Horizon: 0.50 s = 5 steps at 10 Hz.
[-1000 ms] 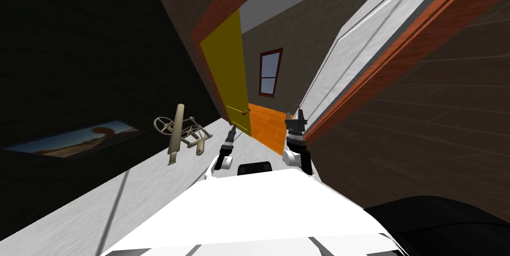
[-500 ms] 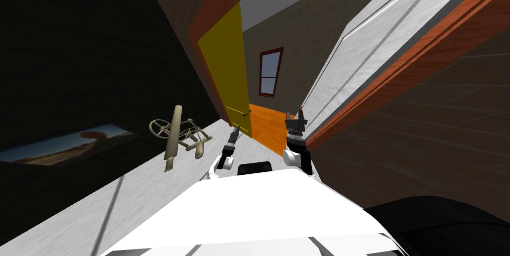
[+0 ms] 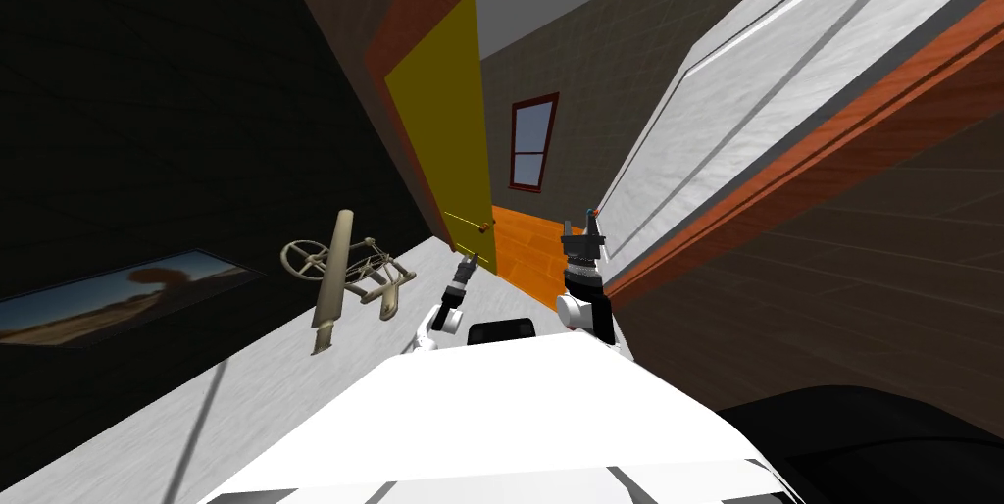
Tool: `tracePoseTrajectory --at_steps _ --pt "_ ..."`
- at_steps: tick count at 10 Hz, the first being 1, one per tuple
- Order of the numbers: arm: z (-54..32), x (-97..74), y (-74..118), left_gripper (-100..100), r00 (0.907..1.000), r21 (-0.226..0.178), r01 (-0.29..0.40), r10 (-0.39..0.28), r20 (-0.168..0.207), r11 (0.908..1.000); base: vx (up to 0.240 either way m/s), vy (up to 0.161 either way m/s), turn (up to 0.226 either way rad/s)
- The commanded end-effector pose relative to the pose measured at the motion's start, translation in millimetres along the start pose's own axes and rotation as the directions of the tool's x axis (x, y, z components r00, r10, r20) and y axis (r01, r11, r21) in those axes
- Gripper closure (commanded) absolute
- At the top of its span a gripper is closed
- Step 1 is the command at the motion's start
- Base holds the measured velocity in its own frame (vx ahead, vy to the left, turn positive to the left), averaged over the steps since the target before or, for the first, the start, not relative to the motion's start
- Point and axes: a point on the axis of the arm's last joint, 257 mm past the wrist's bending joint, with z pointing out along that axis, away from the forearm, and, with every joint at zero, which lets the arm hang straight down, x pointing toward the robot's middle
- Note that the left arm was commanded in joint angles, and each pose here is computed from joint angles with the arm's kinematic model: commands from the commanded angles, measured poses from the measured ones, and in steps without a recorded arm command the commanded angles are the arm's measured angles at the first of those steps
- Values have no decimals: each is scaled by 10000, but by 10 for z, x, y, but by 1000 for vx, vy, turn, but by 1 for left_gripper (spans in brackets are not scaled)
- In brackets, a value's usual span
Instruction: Push the door open
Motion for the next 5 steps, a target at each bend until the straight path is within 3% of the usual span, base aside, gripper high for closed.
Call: tracePoseTrajectory --at_steps 1,5 --pt "-15 112 50 -100 9986 36 -450 451 -270 9990 110 47 -21" --pt "-54 362 143 -100 9849 236 -1483 1498 -866 9887 87 60 -23"
